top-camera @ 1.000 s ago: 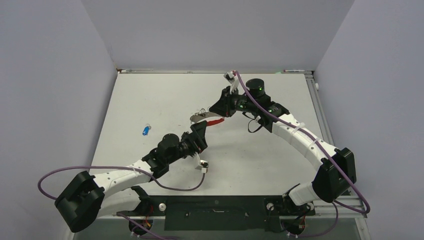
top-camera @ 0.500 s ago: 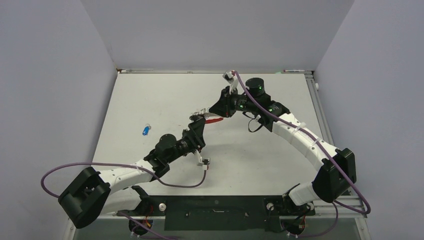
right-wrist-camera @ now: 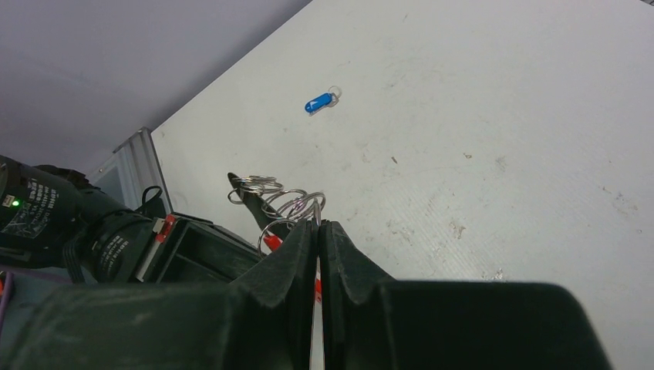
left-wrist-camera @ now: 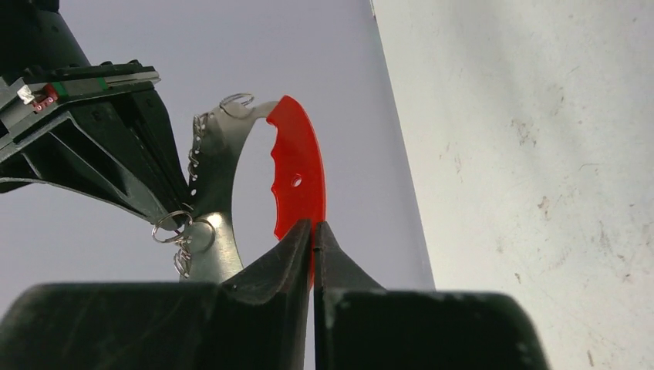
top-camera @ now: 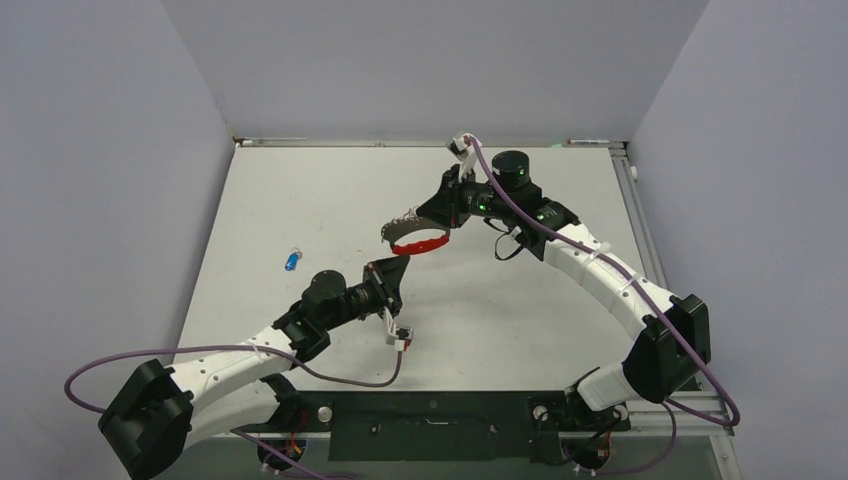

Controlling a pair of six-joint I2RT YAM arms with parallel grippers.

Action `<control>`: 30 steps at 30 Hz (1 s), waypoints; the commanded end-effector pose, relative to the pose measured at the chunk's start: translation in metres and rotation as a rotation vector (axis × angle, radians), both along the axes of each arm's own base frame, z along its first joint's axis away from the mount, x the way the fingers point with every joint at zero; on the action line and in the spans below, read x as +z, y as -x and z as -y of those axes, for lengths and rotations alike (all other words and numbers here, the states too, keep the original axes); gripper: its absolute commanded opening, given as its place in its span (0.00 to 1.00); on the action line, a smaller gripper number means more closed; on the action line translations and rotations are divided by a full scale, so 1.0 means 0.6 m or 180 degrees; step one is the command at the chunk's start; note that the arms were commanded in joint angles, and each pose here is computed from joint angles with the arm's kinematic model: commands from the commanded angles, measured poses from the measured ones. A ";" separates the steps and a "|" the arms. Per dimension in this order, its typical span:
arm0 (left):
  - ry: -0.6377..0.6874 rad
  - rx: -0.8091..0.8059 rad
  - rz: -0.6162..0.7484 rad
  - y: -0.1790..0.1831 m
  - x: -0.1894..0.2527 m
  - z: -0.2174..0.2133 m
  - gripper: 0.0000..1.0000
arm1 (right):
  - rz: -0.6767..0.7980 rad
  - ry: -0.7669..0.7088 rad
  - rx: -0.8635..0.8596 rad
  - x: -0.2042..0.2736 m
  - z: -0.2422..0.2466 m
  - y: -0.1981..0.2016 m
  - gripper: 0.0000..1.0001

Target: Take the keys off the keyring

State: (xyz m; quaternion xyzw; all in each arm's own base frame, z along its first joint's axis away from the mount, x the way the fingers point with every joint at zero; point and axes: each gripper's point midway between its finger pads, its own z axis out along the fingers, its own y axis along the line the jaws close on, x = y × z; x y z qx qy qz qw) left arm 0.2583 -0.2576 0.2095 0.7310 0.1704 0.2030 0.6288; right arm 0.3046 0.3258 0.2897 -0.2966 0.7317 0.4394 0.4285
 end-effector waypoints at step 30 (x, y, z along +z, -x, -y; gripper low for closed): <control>0.3506 0.2949 -0.4000 -0.176 0.073 -0.291 0.43 | -0.0136 0.0363 0.0084 -0.173 -0.076 -0.123 0.05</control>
